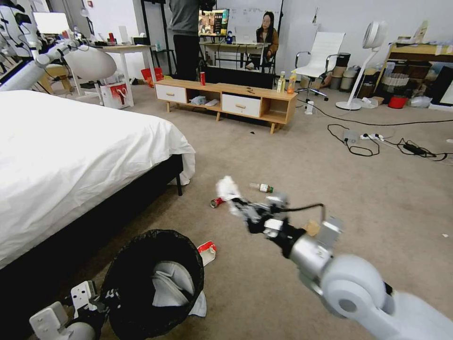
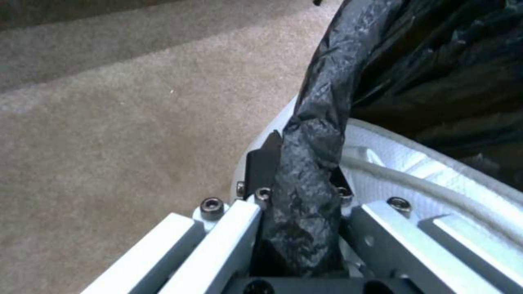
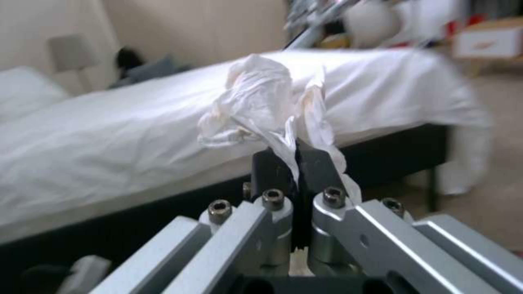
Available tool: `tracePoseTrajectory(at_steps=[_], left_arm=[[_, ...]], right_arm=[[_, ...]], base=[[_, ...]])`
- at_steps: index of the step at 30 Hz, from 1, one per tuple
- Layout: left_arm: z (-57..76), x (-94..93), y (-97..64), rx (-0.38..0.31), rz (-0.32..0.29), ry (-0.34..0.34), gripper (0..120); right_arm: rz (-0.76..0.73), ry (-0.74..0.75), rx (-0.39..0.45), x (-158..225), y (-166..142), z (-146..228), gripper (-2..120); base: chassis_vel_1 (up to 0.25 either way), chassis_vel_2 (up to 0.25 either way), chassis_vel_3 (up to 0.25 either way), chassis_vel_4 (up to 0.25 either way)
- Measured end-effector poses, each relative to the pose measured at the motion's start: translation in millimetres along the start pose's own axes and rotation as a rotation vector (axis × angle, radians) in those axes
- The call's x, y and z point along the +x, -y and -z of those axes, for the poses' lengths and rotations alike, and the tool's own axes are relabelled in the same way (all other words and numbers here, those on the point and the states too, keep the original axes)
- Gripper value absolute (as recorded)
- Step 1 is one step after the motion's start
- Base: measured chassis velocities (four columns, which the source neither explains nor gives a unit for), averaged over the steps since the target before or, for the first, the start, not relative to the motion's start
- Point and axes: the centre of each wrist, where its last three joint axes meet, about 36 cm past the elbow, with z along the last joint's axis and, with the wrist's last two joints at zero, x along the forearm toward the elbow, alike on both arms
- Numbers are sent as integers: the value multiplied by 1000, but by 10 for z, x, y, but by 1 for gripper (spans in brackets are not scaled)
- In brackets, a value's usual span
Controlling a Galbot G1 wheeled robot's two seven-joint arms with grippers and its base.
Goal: Pick up the trash bin and place the garbage on the floor into it.
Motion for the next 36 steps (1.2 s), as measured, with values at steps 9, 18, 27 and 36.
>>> tracePoseTrajectory(at_steps=[9, 18, 27, 36], left_arm=[[-20, 17, 23, -33, -6, -9, 2], [-7, 46, 21, -46, -3, -1, 2], [18, 57, 9, -46, -1, 9, 2], [41, 62, 2, -42, -3, 17, 2]], right_arm=[[264, -66, -66, -458, -562, 371, 0], [457, -326, -7, -908, -1193, 448, 0], [514, -474, 83, -1064, -1507, 485, 0], [513, -667, 214, -1142, -1849, 356, 0]], base=[[0, 0, 0, 0], [0, 0, 0, 0], [0, 0, 0, 0], [0, 0, 0, 0]])
